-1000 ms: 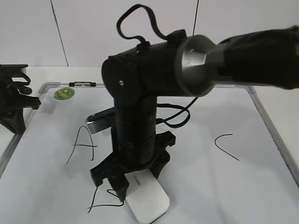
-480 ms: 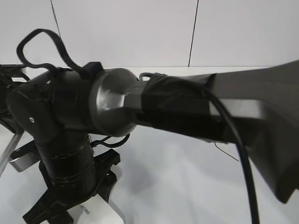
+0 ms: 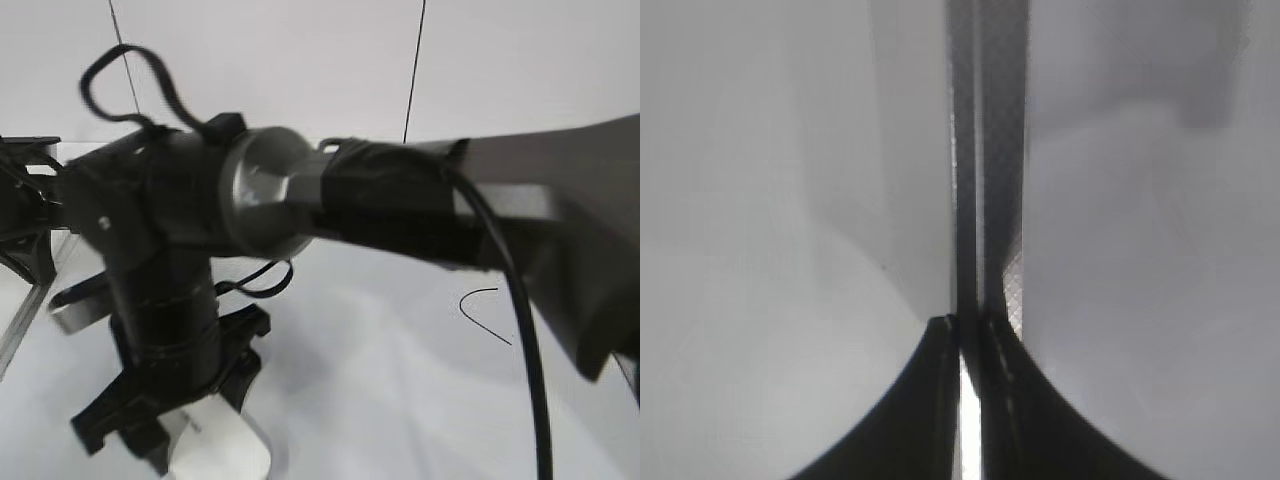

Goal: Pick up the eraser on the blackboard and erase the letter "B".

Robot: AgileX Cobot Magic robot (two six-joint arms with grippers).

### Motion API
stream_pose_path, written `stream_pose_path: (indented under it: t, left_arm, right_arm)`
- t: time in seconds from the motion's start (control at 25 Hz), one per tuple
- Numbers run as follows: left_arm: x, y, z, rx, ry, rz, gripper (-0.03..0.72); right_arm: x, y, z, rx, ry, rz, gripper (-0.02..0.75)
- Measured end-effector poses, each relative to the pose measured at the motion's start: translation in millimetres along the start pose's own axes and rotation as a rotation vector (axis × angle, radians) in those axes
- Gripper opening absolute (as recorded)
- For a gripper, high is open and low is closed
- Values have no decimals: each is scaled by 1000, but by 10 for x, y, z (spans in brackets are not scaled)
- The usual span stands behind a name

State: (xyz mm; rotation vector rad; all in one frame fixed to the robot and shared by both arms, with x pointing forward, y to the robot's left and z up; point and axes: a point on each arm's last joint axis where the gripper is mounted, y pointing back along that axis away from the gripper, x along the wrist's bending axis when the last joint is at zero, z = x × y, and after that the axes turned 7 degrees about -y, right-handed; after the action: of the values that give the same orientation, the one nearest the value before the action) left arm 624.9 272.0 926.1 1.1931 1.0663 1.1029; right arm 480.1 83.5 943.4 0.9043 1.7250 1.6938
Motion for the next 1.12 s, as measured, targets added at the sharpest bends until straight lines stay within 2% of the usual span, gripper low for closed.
stream_pose_path:
  t: [0.24,0.44,0.92,1.12]
  left_arm:
    - [-1,0,4,-5,1,-1,17]
    - [-2,0,8,-9,0,-2,17]
    - [-3,0,12,-13,2,-3,16]
    - [-3,0,12,-13,2,-3,16]
  right_arm:
    - [-434,43,151,-32,-102,6,526]
    - [-609,62,197,-45,-138,-1,526]
    - [-704,57,123,-68,-125,-1,525]
    - [-589,55,98,-65,-48,7,525]
